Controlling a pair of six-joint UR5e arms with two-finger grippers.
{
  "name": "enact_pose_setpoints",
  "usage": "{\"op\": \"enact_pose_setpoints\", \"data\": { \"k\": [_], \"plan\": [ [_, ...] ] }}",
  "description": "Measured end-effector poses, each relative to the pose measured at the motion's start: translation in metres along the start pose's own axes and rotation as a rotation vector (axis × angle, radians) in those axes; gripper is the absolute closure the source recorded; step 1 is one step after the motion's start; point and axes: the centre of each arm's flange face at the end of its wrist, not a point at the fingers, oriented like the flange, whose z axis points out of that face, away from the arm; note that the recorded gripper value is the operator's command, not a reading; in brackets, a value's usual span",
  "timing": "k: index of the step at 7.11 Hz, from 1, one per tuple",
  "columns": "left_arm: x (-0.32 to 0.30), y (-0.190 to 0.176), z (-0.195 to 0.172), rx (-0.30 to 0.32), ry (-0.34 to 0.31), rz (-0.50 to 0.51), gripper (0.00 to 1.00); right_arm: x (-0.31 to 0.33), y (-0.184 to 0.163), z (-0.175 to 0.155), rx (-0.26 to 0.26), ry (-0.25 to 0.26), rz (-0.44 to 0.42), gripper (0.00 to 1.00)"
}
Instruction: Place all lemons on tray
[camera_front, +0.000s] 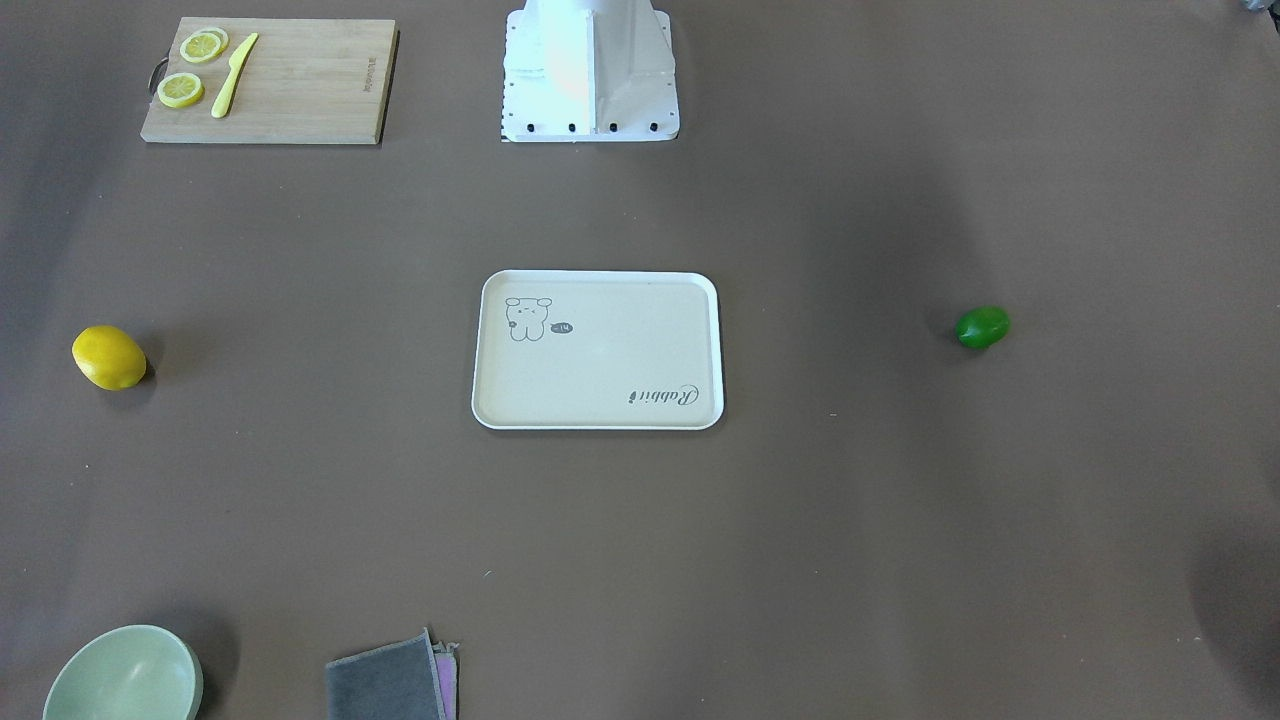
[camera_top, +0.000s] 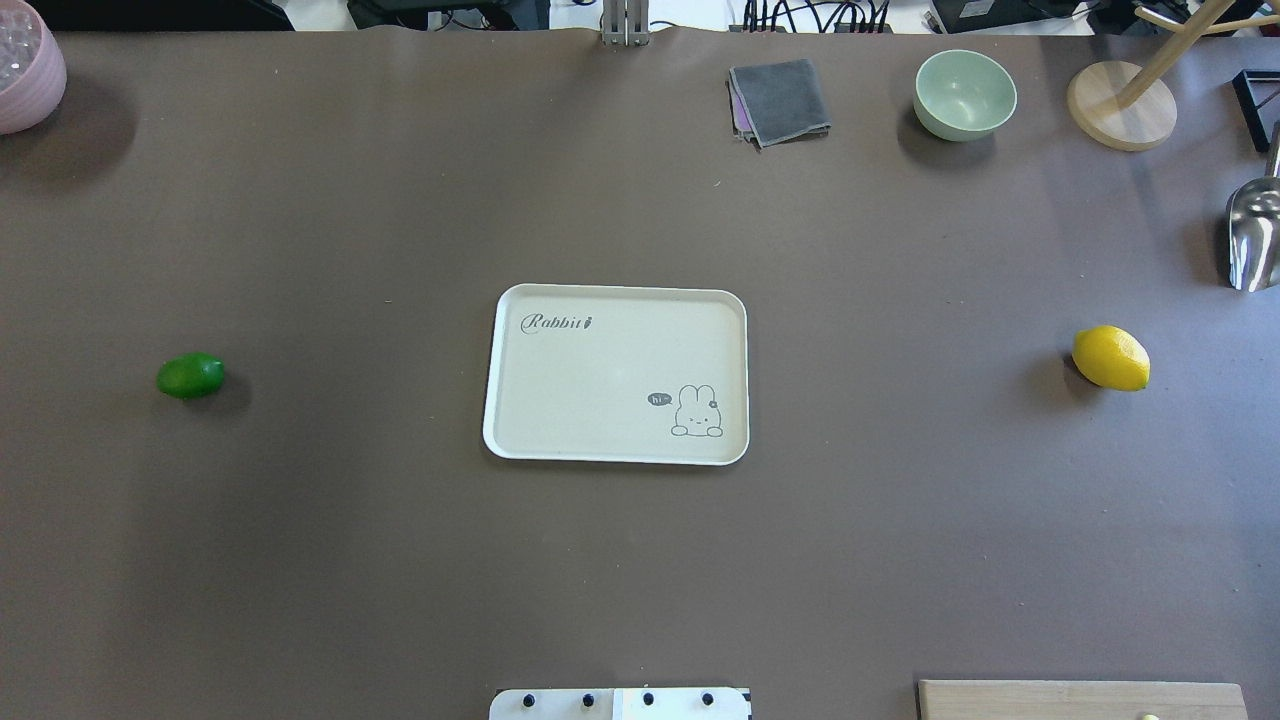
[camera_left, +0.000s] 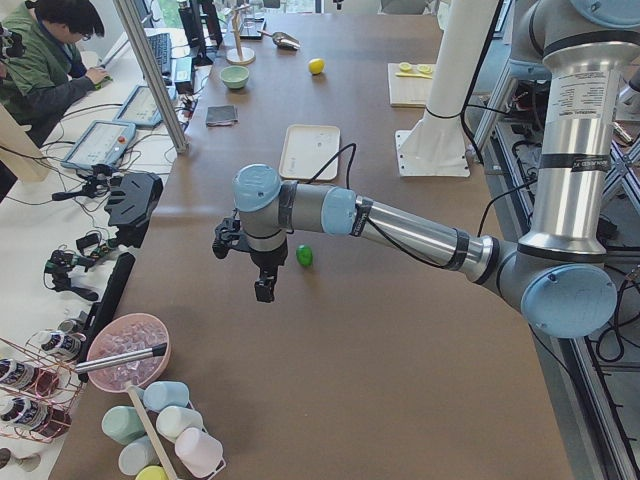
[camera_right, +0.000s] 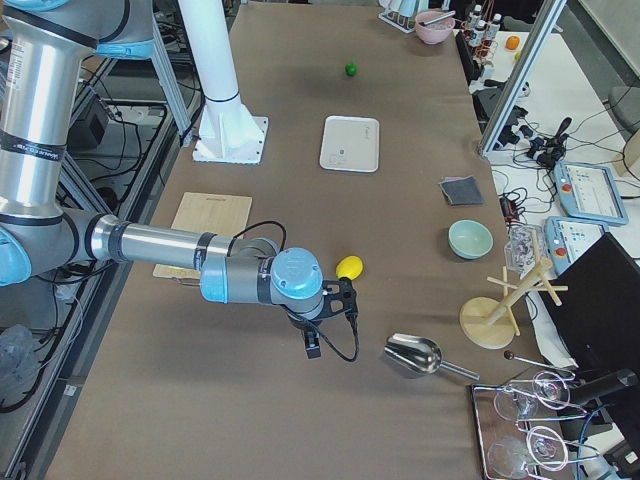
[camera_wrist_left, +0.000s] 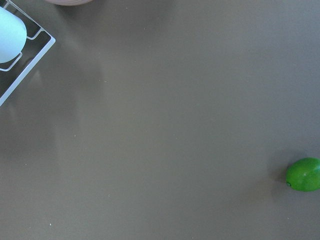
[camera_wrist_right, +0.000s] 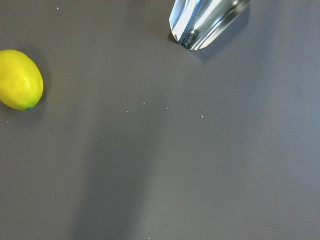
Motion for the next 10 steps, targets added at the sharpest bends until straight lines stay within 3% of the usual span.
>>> {"op": "enact_pose_setpoints", "data": {
  "k": [6, 7, 9, 10],
  "plan": [
    [0.022, -0.003, -0.021, 0.068, -0.002, 0.071, 0.01, -0.001, -0.002, -0.002, 0.015, 0.003, -0.017, 0.0],
    [0.029, -0.007, -0.028, 0.111, -0.003, 0.114, 0.01, -0.006, -0.006, -0.006, 0.049, 0.007, -0.049, 0.0],
    [0.04, -0.031, -0.036, 0.287, 0.014, 0.293, 0.01, -0.019, -0.019, -0.019, 0.138, 0.014, -0.119, 0.0],
    [0.038, -0.026, -0.029, 0.349, 0.05, 0.37, 0.01, -0.025, -0.024, -0.024, 0.162, 0.004, -0.108, 0.0]
  ]
}}
